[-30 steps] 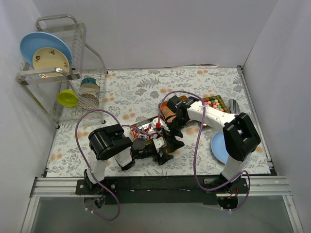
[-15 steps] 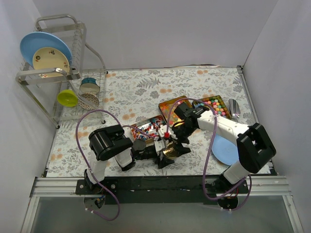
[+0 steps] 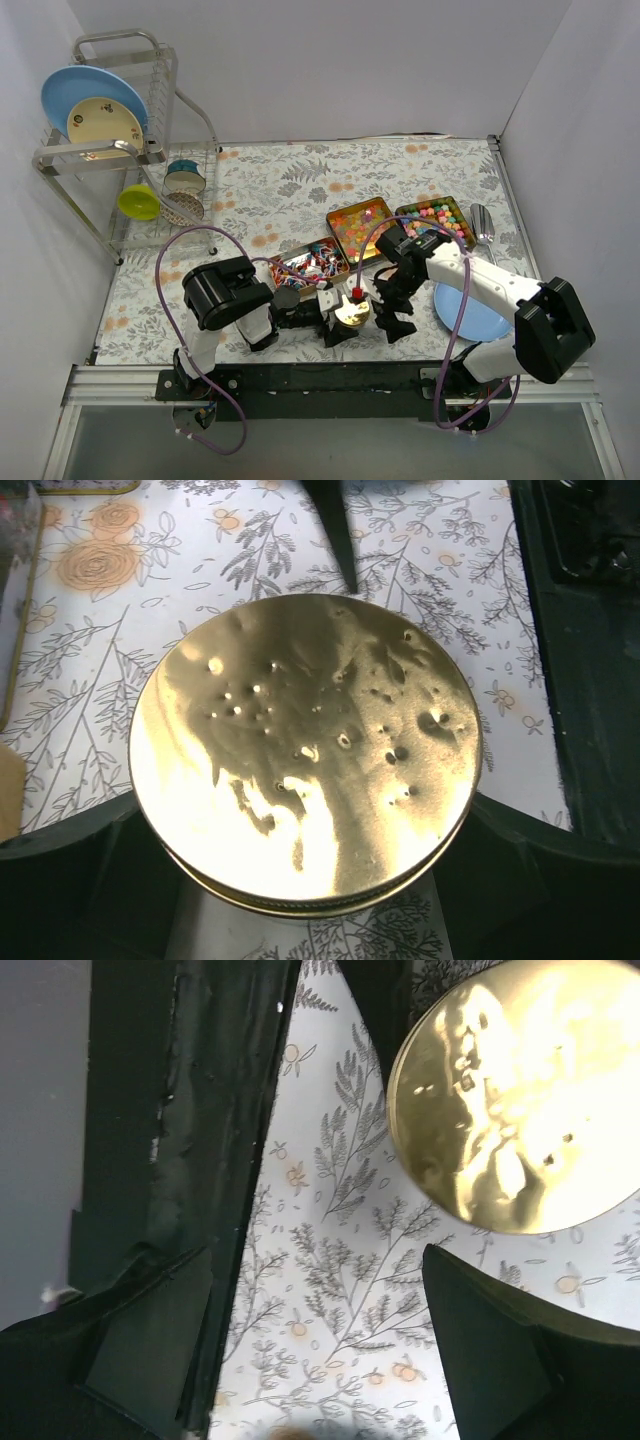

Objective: Pack the candies
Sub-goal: Screw the bottle lid onto the packing bottle.

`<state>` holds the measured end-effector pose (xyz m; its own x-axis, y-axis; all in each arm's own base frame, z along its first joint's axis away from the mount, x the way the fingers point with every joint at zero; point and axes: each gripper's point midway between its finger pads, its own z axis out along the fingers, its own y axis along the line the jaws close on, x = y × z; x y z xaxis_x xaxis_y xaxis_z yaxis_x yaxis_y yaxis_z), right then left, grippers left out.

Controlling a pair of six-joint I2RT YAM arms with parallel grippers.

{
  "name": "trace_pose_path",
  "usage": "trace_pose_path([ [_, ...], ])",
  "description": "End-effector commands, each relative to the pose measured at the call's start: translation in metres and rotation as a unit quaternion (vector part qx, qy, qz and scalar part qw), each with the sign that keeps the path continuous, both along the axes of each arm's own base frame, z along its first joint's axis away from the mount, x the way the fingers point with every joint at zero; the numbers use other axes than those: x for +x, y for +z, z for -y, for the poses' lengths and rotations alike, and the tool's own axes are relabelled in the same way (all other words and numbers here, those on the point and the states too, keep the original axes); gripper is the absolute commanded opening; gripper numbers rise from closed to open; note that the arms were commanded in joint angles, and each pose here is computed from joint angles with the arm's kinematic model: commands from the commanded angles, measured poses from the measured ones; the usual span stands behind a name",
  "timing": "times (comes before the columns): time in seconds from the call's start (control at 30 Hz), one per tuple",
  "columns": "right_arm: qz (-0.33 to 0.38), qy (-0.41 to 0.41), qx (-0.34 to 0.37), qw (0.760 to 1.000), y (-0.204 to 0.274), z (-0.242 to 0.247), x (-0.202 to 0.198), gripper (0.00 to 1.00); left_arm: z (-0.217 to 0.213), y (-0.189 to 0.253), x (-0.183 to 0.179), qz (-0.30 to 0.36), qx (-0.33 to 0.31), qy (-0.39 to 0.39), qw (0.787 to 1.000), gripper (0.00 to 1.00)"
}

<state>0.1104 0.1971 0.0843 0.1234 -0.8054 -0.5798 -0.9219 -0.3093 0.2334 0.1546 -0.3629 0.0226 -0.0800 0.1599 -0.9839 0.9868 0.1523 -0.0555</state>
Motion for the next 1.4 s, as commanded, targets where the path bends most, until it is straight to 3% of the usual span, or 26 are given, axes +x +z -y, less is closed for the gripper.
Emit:
trace_pose_path([
  [0.0, -0.045, -0.067, -0.02, 0.997, 0.012, 0.012, -0.001, 0.92, -0.02, -0.032, 0.005, -0.041, 0.047, 0.036, 0.997, 0.0],
  [0.17, 0.022, -0.098, 0.041, 0.994, 0.035, -0.015, 0.051, 0.93, -0.018, -0.036, 0.001, -0.033, 0.054, 0.027, 0.998, 0.0],
  [0.3, 0.044, -0.078, 0.081, 0.993, 0.044, -0.04, 0.068, 0.95, -0.018, -0.043, -0.002, -0.028, 0.068, 0.018, 0.997, 0.0],
  [0.47, 0.042, 0.013, 0.089, 0.995, 0.032, -0.056, 0.049, 0.96, -0.018, -0.044, -0.003, -0.024, 0.071, 0.017, 0.997, 0.0],
  [0.87, 0.067, 0.103, 0.083, 0.989, 0.006, -0.068, 0.018, 0.97, -0.017, -0.046, -0.002, -0.026, 0.074, 0.018, 0.997, 0.0],
  [1.37, 0.092, 0.079, 0.062, 0.991, -0.015, -0.062, 0.023, 0.98, -0.018, -0.046, -0.002, -0.027, 0.073, 0.019, 0.997, 0.0],
])
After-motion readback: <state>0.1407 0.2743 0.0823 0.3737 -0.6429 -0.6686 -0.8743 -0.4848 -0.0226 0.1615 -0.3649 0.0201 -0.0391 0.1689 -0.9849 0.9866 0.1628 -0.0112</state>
